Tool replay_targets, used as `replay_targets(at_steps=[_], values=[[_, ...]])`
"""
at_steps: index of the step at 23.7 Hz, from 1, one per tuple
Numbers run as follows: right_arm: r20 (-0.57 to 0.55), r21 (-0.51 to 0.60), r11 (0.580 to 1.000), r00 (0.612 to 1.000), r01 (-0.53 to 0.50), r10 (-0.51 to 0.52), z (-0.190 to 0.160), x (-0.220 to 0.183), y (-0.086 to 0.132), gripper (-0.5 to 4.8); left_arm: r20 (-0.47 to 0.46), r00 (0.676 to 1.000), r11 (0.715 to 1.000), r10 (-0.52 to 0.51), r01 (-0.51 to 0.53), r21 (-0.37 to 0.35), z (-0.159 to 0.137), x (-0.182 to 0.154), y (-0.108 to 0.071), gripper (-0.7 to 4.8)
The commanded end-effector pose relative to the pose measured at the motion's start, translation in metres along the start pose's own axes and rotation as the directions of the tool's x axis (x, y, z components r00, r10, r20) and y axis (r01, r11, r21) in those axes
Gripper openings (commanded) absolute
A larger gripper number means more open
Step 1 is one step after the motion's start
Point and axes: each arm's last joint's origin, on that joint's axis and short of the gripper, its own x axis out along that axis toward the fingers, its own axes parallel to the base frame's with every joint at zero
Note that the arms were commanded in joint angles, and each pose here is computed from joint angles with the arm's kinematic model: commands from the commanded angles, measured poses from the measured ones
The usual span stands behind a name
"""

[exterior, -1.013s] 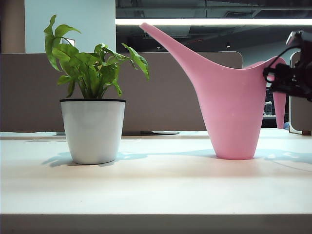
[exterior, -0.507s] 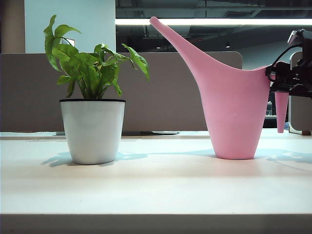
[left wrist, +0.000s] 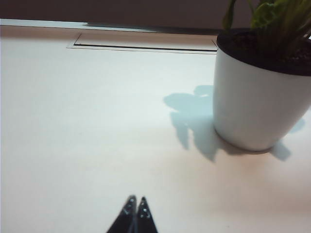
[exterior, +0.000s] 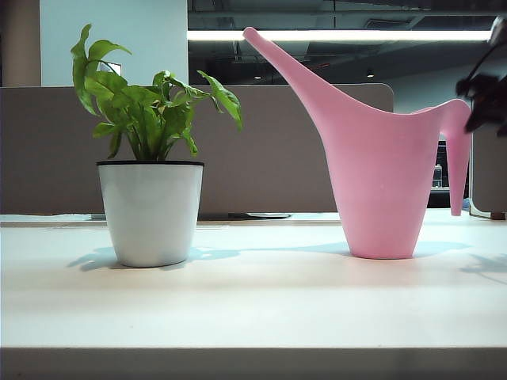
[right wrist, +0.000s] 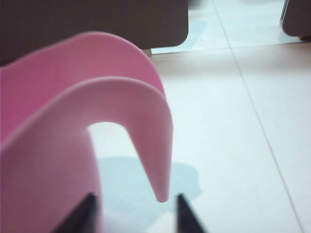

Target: Pick up the watering can from the table, water the potted plant, and put the can back.

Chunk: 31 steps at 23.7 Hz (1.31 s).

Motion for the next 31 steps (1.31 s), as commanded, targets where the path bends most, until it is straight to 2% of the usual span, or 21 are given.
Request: replay_targets(at_steps=[1, 3, 4, 6, 10, 14, 16, 19, 24, 31], values=[[0.035, 0.028, 0.999, 0.999, -0.033, 0.032, 0.01, -0.028, 0.005, 0.89, -0.001, 1.0, 1.0, -0.005, 0.005, -0.004, 0.001, 0.0, 0.0, -0.05], [0.019, 0.04, 0.998, 0.999, -0.038, 0.038, 0.011, -0.046, 0.006, 0.69, -0.001, 1.0, 1.0, -0.005, 0.005, -0.004, 0.001, 0.0, 0.0, -0.05], [0.018, 0.046, 0.998, 0.999, -0.043, 0.043, 0.011, -0.064, 0.009, 0.36, -0.004, 1.0, 1.0, -0.012, 0.012, -0.004, 0.001, 0.0, 0.0, -0.05], [0.072, 0.037, 0.998, 0.996, -0.055, 0.052, 0.007, -0.089, 0.013, -0.05, -0.011, 0.999, 0.999, -0.041, 0.041, -0.005, 0.0, 0.0, -0.001, -0.05], [0.162, 0.018, 0.996, 0.983, -0.093, 0.089, -0.003, -0.12, 0.017, -0.05, -0.011, 0.996, 0.996, -0.09, 0.089, -0.005, 0.0, -0.001, -0.003, -0.05], [0.17, 0.001, 0.987, 0.972, -0.162, 0.16, -0.015, -0.148, 0.024, -0.05, -0.006, 0.996, 0.996, -0.094, 0.094, -0.004, 0.001, -0.001, -0.003, -0.05], [0.133, -0.001, 0.985, 0.976, -0.174, 0.173, -0.022, -0.157, 0.027, -0.05, -0.007, 0.996, 0.996, -0.094, 0.094, -0.004, 0.001, -0.001, -0.003, -0.05], [0.082, 0.008, 0.996, 0.993, -0.085, 0.084, -0.041, -0.161, 0.026, -0.05, -0.007, 0.995, 0.996, -0.095, 0.095, -0.004, 0.001, -0.001, -0.003, -0.05], [0.172, 0.006, 0.995, 0.98, -0.101, 0.099, -0.065, -0.164, 0.024, -0.05, -0.008, 0.992, 0.992, -0.127, 0.127, -0.004, 0.001, -0.001, -0.004, -0.05], [0.213, 0.005, 0.995, 0.972, -0.101, 0.098, -0.103, -0.16, 0.019, -0.05, -0.008, 0.992, 0.992, -0.127, 0.127, -0.004, 0.001, -0.001, -0.004, -0.05]])
